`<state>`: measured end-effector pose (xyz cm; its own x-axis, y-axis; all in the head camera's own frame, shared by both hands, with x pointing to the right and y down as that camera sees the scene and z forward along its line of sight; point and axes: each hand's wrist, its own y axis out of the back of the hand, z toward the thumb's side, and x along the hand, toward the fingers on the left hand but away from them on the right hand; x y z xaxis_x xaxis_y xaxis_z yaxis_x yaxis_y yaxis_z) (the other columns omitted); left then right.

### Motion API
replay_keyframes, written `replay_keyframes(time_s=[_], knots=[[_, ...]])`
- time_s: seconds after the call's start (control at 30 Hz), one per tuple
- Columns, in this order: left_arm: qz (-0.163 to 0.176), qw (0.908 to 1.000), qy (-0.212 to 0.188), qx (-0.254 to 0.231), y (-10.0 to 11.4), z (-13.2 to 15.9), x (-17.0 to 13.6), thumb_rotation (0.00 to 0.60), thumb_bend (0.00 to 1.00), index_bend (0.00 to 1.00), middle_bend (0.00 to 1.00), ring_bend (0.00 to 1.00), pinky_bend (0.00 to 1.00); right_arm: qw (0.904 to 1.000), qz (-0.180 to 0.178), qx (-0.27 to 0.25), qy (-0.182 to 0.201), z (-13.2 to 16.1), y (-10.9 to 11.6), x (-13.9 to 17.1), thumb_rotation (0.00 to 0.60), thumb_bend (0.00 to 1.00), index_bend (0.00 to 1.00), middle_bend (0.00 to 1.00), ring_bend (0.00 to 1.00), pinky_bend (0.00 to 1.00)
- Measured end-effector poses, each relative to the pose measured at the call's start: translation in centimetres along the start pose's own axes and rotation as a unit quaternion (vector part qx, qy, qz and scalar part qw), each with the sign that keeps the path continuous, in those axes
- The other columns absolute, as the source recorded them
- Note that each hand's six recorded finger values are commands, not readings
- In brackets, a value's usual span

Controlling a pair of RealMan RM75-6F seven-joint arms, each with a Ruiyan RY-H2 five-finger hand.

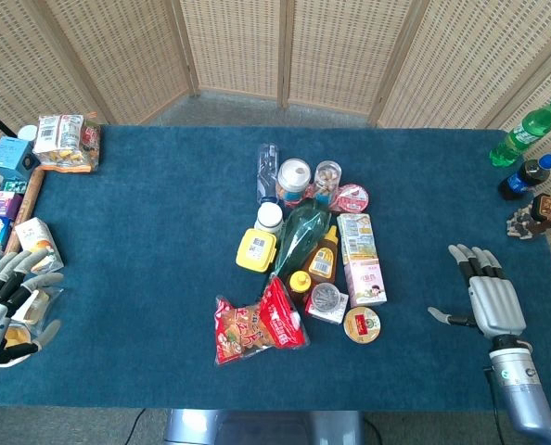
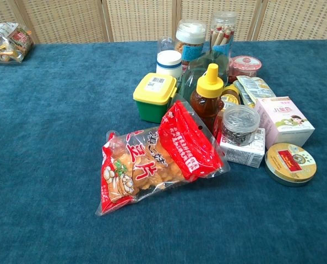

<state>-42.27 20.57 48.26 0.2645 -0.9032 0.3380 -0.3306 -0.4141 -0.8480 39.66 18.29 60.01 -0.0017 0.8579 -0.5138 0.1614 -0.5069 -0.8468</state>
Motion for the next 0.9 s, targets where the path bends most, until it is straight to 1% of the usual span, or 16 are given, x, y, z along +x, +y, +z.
replay_keyframes(time_s=[0.17,0.47,0.57,0.7,0.9], knots=[[-0.008,1.0,0.0,-0.005,-0.3,0.1,-0.2,0.6,0.37,0.24,0.09,0.0,0.0,1.0,0.003,-0.003,0.0,-0.1,-0.1,0.1,0.453,0.0,0.0,0.0,0.0,0.0],[-0.001,0.9999,-0.004,-0.01,0.0,0.1,-0.5,0.6,0.37,0.23,0.08,0.0,0.0,0.9998,0.01,-0.011,0.011,0.0,0.1,0.4,0.457,0.0,0.0,0.0,0.0,0.0],[-0.004,0.9999,-0.006,-0.012,-0.1,0.2,-0.3,0.6,0.37,0.23,0.08,0.0,0.0,0.9994,0.023,-0.012,0.025,0.7,-0.1,0.0,0.458,0.0,0.0,0.0,0.0,0.0],[-0.007,0.9998,-0.009,-0.013,-0.3,0.2,-0.2,0.6,0.37,0.23,0.08,0.0,0.0,0.9975,0.046,-0.011,0.053,2.5,-0.5,-1.0,0.452,0.0,0.0,0.0,0.0,0.0],[-0.007,0.9999,-0.003,-0.012,-0.3,-0.2,-0.4,0.6,0.37,0.23,0.08,0.0,0.0,0.9939,0.07,0.002,0.085,5.0,-0.8,-2.8,0.453,0.0,0.0,0.0,0.0,0.0]])
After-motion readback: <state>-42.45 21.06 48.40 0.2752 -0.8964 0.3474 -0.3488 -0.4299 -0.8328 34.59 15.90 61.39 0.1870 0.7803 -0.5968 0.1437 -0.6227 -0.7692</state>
